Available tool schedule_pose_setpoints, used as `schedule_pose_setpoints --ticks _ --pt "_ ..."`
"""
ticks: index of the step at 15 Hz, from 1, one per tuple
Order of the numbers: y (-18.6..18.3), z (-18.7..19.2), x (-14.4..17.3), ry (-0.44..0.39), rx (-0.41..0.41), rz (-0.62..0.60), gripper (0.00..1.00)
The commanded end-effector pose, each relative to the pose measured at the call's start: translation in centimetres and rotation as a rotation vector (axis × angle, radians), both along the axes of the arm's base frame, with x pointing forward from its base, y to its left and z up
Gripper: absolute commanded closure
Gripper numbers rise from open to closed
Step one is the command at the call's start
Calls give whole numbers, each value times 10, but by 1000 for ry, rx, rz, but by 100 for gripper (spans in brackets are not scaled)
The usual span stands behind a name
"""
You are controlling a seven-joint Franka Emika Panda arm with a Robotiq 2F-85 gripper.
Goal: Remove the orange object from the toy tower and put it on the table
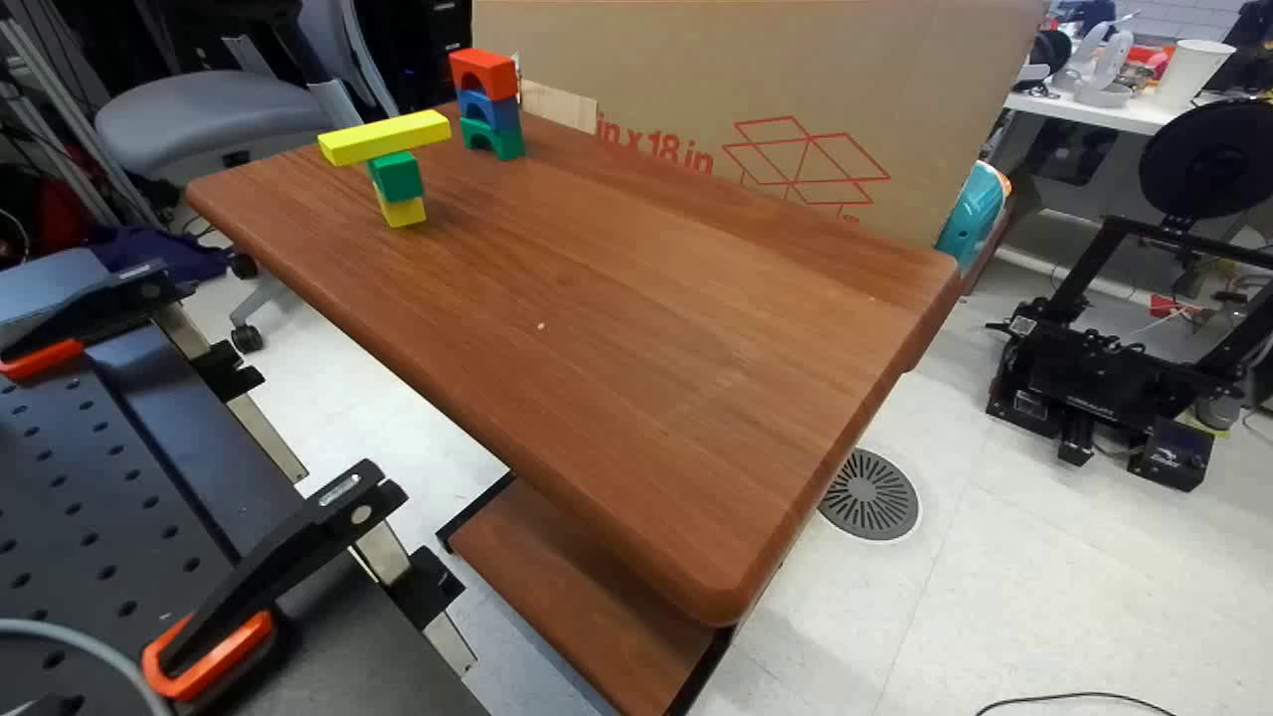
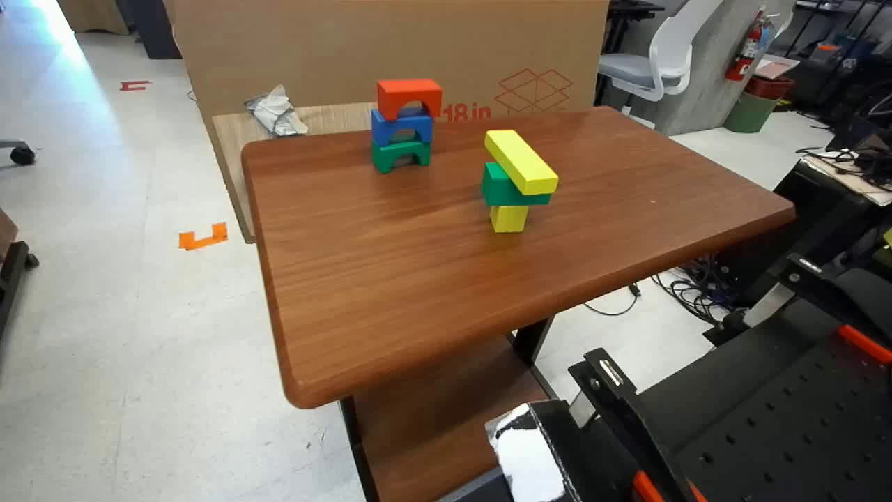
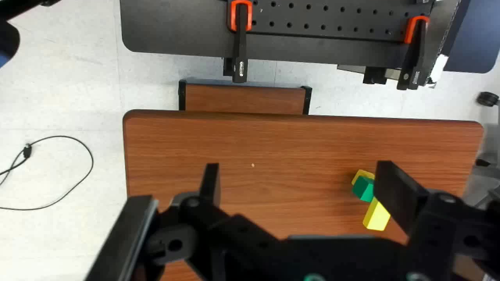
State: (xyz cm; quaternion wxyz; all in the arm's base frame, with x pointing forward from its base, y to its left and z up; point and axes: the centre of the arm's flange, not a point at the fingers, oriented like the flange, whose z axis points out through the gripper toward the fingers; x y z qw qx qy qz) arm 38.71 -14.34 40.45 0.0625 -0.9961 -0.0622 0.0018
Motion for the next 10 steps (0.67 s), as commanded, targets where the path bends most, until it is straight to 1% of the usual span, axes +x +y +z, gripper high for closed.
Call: schedule_pose_setpoints --ticks 1,3,5,7,10 --pt "0 0 0 0 0 0 0" --pt "0 0 0 -1 0 0 0" --pt "16 -2 8 8 3 -15 0" --pt "42 -5 18 10 -14 -23 0" --pt "95 -11 42 -9 -41 -59 0"
